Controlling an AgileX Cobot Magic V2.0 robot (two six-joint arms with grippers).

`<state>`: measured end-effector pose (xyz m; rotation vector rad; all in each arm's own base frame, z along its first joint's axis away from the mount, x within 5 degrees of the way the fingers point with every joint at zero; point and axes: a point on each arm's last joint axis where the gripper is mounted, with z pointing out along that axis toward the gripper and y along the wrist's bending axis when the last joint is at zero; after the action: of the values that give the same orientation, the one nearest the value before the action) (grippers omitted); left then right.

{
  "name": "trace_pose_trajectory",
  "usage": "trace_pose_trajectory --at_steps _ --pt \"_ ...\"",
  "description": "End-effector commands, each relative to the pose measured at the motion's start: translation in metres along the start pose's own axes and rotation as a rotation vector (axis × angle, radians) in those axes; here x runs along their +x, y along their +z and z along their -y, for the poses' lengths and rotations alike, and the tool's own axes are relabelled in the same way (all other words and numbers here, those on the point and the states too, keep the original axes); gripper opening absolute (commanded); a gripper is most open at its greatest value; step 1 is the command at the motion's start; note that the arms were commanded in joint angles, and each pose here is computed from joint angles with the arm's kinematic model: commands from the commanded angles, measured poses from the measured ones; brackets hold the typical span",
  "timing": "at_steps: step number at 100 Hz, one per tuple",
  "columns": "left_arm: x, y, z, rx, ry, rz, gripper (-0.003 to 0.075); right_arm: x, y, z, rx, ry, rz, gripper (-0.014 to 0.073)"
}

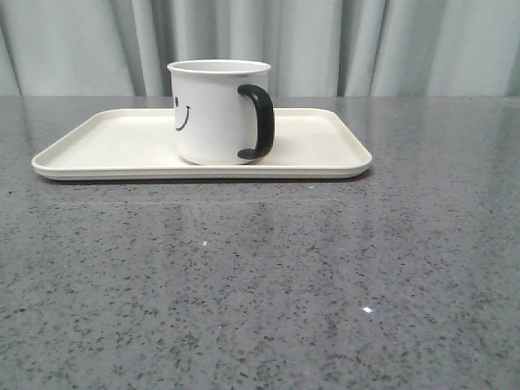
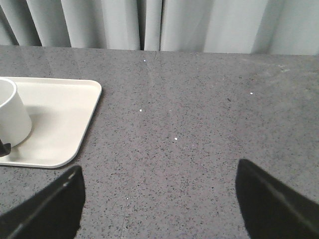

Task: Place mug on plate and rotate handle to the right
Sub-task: 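Raise the left gripper away from the mug, then lower the right gripper into the mug and grip its rim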

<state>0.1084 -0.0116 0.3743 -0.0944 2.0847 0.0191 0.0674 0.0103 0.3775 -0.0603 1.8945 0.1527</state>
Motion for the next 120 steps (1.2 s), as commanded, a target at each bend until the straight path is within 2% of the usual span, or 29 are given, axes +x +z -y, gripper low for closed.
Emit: trace_pose_trajectory --at_steps 1,46,67,86,98,108,120 --pt "-0.011 -0.004 0.0 0.011 0.002 0.074 0.0459 -0.015 -0.001 -0.001 0.001 -0.005 0.08 0.0614" --pt "-0.011 -0.004 0.0 0.009 0.003 0.075 0.0438 -0.014 0.007 -0.007 -0.071 0.065 0.034 0.0614" --pt "-0.011 -0.004 0.0 0.01 0.003 0.076 0.0439 -0.038 0.035 -0.016 -0.152 0.041 -0.051 0.0614" --pt "-0.011 -0.004 0.0 0.01 0.003 0.076 0.0438 -0.067 0.082 -0.023 -0.213 0.027 -0.166 0.0614" --pt "-0.011 -0.004 0.0 0.01 0.003 0.076 0.0439 -0.081 0.117 -0.041 -0.289 -0.014 -0.24 0.0614" --pt "-0.011 -0.004 0.0 0.01 0.003 0.076 0.0438 -0.09 0.142 -0.071 -0.379 -0.071 -0.264 0.0614" --pt "-0.011 -0.004 0.0 0.01 0.003 0.076 0.0439 -0.099 0.175 -0.102 -0.435 -0.115 -0.268 0.0614"
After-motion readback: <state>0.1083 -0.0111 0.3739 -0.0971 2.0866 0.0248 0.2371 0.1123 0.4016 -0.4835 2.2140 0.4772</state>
